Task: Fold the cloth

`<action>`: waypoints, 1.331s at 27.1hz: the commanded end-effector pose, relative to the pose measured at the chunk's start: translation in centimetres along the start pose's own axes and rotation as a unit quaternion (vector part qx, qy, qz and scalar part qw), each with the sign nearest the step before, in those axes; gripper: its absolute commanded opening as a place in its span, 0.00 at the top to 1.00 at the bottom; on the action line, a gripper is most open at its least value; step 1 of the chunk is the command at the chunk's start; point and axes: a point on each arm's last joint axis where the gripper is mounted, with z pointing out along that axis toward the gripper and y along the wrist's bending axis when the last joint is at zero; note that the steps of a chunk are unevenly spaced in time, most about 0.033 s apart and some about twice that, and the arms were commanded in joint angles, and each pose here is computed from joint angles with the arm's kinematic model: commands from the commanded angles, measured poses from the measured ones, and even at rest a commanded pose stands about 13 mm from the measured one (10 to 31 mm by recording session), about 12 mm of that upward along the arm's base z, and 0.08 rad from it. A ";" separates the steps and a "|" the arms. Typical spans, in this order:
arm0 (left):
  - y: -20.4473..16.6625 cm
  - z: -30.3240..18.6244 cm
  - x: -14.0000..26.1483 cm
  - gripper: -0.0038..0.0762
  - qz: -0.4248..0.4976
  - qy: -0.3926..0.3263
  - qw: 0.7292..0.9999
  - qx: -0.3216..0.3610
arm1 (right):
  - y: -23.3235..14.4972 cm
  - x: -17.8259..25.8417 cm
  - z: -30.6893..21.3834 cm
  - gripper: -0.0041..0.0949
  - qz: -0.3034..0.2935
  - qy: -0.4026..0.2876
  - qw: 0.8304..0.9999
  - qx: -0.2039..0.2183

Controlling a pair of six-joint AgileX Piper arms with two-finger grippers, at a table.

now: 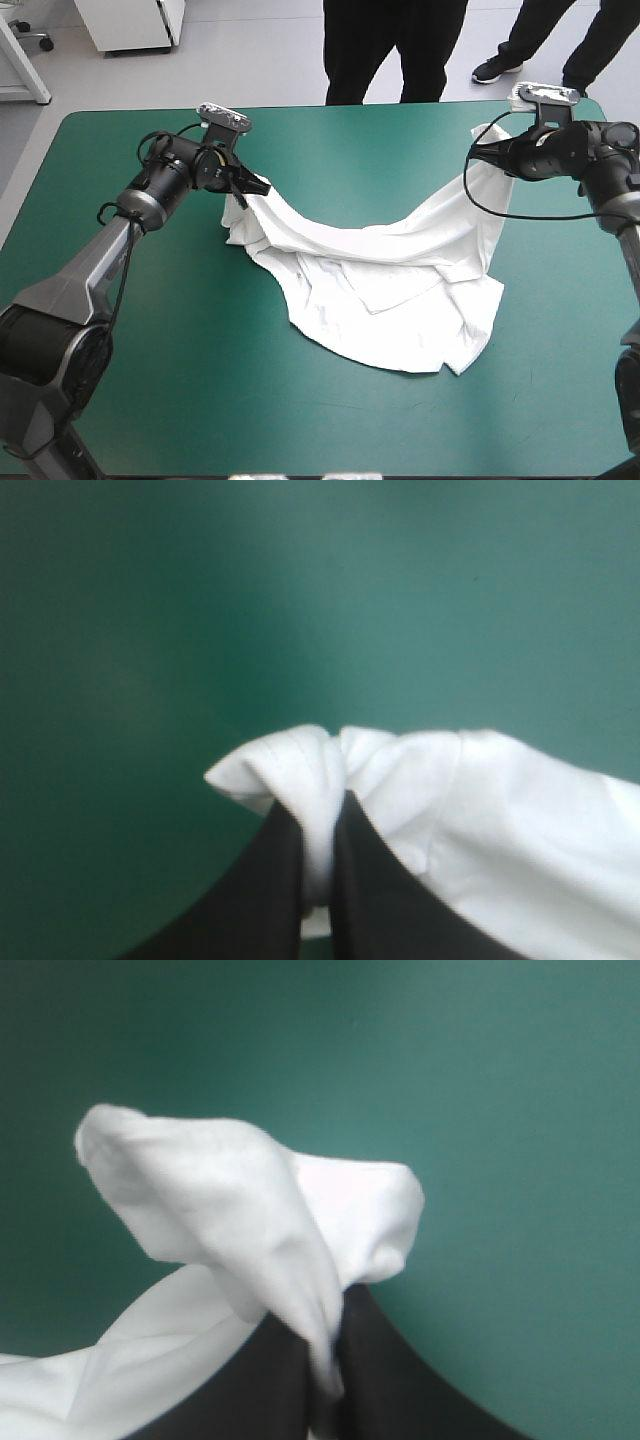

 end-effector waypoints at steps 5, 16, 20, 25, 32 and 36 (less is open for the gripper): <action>1.4 4.1 -0.5 0.96 -0.033 -0.041 0.998 -0.041 | -1.1 0.3 6.2 0.98 0.010 0.018 0.999 0.033; 2.5 5.7 0.1 0.60 -0.026 -0.024 0.998 -0.056 | -1.3 1.3 8.1 0.43 0.017 0.076 0.996 0.034; 3.0 3.5 -1.0 0.23 -0.046 -0.019 0.997 -0.061 | -1.0 0.7 6.4 0.29 0.027 0.105 0.993 0.037; 4.2 -2.0 -2.8 0.27 -0.069 -0.031 0.994 -0.080 | -0.4 -1.1 2.5 0.38 0.023 0.097 0.994 0.035; 4.2 -8.2 -1.7 0.40 -0.046 0.058 0.996 -0.046 | 0.3 -0.9 -4.6 0.42 0.019 0.118 0.992 0.031; 3.7 -9.8 -1.1 0.41 -0.051 0.082 0.995 -0.016 | 0.6 -1.1 -7.6 0.42 0.010 0.085 0.996 0.027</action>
